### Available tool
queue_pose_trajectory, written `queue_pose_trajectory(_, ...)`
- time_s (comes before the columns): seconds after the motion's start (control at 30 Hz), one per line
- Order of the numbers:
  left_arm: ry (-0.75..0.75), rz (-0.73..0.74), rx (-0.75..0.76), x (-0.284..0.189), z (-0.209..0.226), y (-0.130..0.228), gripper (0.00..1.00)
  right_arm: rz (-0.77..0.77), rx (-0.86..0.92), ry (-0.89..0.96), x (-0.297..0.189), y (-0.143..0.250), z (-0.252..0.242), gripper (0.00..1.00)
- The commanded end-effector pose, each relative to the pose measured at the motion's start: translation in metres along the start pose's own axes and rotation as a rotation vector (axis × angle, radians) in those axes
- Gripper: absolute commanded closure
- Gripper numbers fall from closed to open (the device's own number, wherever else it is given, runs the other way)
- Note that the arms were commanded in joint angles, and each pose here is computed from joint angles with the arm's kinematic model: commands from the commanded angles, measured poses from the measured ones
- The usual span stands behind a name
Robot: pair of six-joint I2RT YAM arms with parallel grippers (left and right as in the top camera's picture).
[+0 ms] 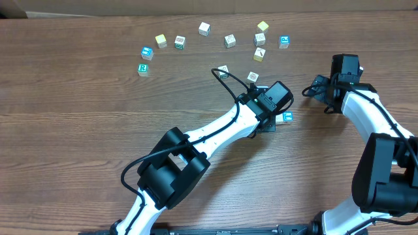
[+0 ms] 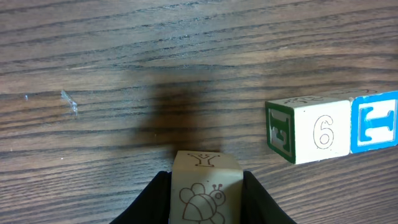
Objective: Form a horizontal line
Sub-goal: 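Lower the bee block left of the 6 block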
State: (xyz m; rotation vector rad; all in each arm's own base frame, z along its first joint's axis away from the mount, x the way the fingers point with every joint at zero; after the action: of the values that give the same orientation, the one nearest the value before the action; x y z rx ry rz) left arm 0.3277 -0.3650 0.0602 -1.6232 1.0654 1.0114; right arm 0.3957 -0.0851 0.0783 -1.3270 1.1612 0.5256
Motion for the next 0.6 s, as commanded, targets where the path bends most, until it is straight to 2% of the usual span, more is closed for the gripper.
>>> queue_pose_trajectory(0.0,-0.028,-0.006,-0.014,0.0068,0.0058,0.0034,0.73,-0.019,0.006,0.004,-0.0023,-0.0067,-0.0011,0.00)
queue_pose_trajectory(0.2,-0.028,-0.006,-0.014,0.0068,0.0058,0.0034,0.68,-0.019,0.006,0.004,-0.0023,-0.0067,-0.0011,0.00)
queue_pose_trajectory(0.57,-0.028,-0.005,-0.013,0.0068,0.0059,0.0036,0.48,-0.019,0.006,0.004,-0.0023,-0.0067,-0.0011,0.00)
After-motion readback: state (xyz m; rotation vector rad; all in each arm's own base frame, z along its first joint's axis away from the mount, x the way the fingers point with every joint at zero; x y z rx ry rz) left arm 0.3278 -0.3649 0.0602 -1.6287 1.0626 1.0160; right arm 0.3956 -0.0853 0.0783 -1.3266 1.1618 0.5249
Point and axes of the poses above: each gripper's point midway between its finger pads, its own x axis out along the fingers, its own z axis along the line the jaws close on, y = z × x, the point moved 3 cm from there along -x, back along the fingers, and after that the axes turned 14 degrees about -x, right-handed, at the moved point
